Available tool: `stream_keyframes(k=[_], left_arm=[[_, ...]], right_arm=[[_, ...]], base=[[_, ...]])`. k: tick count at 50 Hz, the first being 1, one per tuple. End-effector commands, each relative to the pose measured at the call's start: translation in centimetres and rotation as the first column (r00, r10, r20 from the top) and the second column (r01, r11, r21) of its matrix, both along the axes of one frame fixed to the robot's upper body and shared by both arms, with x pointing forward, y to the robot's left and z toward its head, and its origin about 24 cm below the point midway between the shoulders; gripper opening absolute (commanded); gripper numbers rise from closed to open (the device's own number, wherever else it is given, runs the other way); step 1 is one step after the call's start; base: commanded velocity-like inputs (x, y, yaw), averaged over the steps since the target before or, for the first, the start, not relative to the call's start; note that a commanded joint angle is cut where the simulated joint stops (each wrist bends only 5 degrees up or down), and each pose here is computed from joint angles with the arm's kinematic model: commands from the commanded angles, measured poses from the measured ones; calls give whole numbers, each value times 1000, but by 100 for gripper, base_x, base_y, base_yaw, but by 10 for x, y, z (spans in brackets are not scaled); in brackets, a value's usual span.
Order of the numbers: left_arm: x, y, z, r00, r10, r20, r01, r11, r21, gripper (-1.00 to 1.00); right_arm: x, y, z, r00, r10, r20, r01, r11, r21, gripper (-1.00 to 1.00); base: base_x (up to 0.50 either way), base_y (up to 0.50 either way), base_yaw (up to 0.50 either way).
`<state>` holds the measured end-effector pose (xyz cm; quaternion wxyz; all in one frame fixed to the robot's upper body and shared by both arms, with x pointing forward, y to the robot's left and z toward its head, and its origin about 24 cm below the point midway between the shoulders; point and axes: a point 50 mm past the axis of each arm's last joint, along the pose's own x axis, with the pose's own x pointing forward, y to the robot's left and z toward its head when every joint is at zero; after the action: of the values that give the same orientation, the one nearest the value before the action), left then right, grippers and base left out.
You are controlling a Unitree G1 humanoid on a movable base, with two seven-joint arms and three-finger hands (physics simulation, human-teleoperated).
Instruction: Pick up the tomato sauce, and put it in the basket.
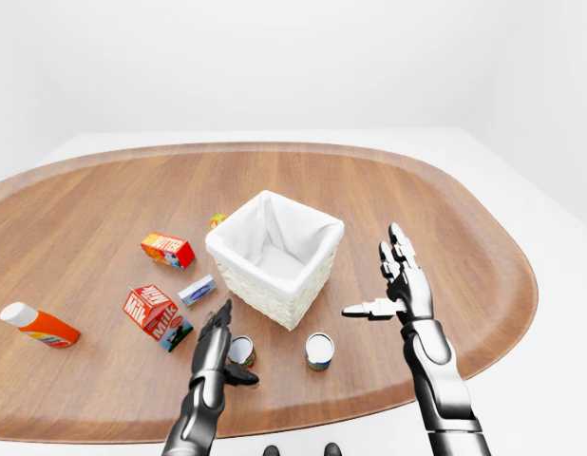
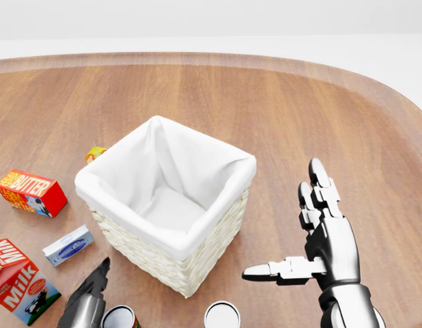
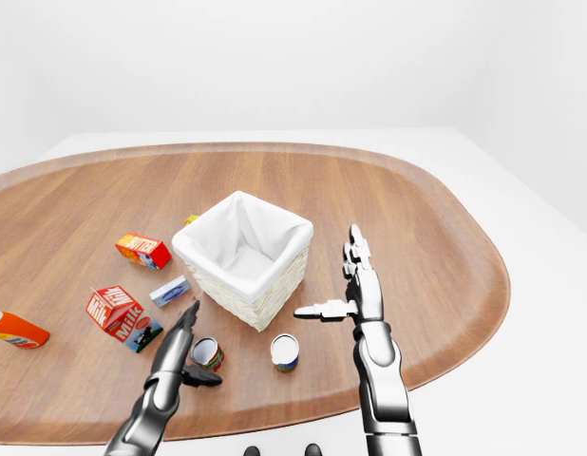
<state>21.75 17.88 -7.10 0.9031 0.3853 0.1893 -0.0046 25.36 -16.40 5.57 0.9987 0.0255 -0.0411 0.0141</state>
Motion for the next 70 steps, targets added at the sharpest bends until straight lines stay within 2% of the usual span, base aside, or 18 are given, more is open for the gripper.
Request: stream_keyframes(k=[1,2,23,46,53,70], left_arm=[[-1,-1,1,1000,-6,1,6,1000,-7,-10],[-1,-1,1,1000,-7,2,7,1000,-9,-100],[0,-3,5,1000,-17,16,17,1000,-17,-100],[5,-9,49,984,-81,157,96,992,-87,-100],[6,-8,49,984,-81,158,96,991,-88,-100],[4,-10,67,971,-88,221,114,987,-110,-100]], right_arm=[[0,0,0,1000,0,0,0,1000,0,100],[0,0,0,1000,0,0,0,1000,0,100],[0,-1,0,1000,-1,1,1,1000,1,100],[1,-1,0,1000,-4,1,3,1000,2,100],[1,-1,1,1000,-5,1,5,1000,2,100],[3,-4,2,1000,-12,5,12,1000,5,100]], base=[[0,0,0],[0,0,0],[0,0,0],[0,0,0],[0,0,0],[0,0,0]])
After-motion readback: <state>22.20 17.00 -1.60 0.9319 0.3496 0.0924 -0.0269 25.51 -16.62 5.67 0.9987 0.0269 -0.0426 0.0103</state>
